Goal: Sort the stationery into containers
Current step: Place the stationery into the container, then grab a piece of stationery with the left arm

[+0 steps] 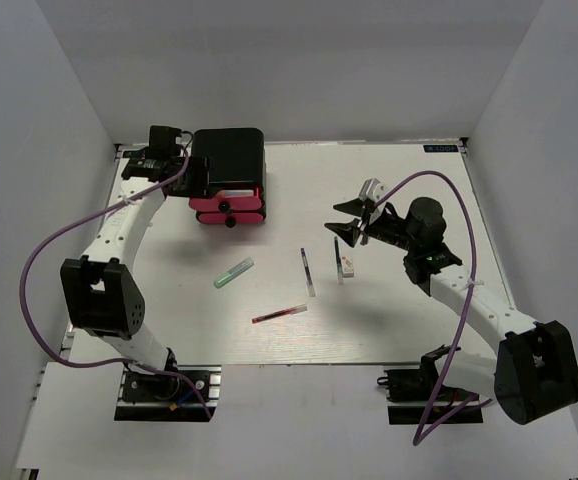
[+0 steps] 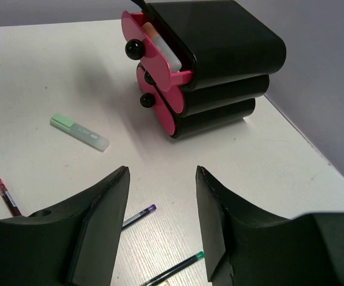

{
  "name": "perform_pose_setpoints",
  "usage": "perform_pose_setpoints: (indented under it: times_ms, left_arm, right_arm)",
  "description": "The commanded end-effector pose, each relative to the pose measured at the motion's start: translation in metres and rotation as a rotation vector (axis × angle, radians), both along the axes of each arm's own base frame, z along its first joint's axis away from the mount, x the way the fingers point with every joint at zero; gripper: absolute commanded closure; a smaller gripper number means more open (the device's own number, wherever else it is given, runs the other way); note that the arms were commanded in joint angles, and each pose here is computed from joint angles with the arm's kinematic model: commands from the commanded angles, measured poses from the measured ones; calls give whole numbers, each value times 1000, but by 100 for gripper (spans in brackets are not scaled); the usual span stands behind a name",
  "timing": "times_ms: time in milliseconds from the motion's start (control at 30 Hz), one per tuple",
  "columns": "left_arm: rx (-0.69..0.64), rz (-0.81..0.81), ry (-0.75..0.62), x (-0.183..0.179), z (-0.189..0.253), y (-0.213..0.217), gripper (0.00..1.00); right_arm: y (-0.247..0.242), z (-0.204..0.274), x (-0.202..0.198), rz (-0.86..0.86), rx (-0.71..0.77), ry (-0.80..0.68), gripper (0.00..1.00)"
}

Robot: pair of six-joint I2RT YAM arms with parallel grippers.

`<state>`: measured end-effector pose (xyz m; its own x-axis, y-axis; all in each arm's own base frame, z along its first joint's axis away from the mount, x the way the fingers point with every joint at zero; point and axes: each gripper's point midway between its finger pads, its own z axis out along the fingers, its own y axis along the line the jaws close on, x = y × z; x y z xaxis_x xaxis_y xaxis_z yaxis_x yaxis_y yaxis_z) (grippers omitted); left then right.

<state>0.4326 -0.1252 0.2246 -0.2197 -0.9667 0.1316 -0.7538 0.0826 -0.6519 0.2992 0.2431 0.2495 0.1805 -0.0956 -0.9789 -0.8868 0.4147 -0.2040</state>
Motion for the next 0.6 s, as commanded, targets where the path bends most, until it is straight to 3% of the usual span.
perform_pose_setpoints:
  times_ms: [0, 100, 167, 200, 300, 367, 433, 467, 567]
  left_arm:
    - [10, 15, -53, 3, 26, 5, 45]
    - [13, 9, -82, -2, 38, 6, 46]
    - [22, -4, -106, -2, 46, 6, 53]
    - [37, -22, -137, -7, 57, 6, 64]
    - [87, -54, -115, -33, 62, 9, 86]
    - [100, -66, -65, -55, 44, 12, 91]
    - [97, -64, -93, -80, 51, 16, 91]
    - [102, -67, -40, -97, 30, 18, 91]
    - [94, -53, 9, -133, 7, 22, 76]
  right_arm:
    - [-2, 12, -1, -5, 20, -36, 46]
    - [-1, 15, -2, -2, 24, -41, 46]
    - [-2, 13, -2, -2, 23, -38, 46]
    - [-2, 12, -2, -3, 21, -37, 46]
    - [-2, 12, -3, -2, 18, -38, 46]
    - [-3, 12, -2, -6, 17, -38, 46]
    - [-4, 10, -2, -8, 15, -37, 47]
    - [-3, 9, -3, -5, 14, -33, 47]
    - [-3, 6, -4, 0, 11, -27, 47]
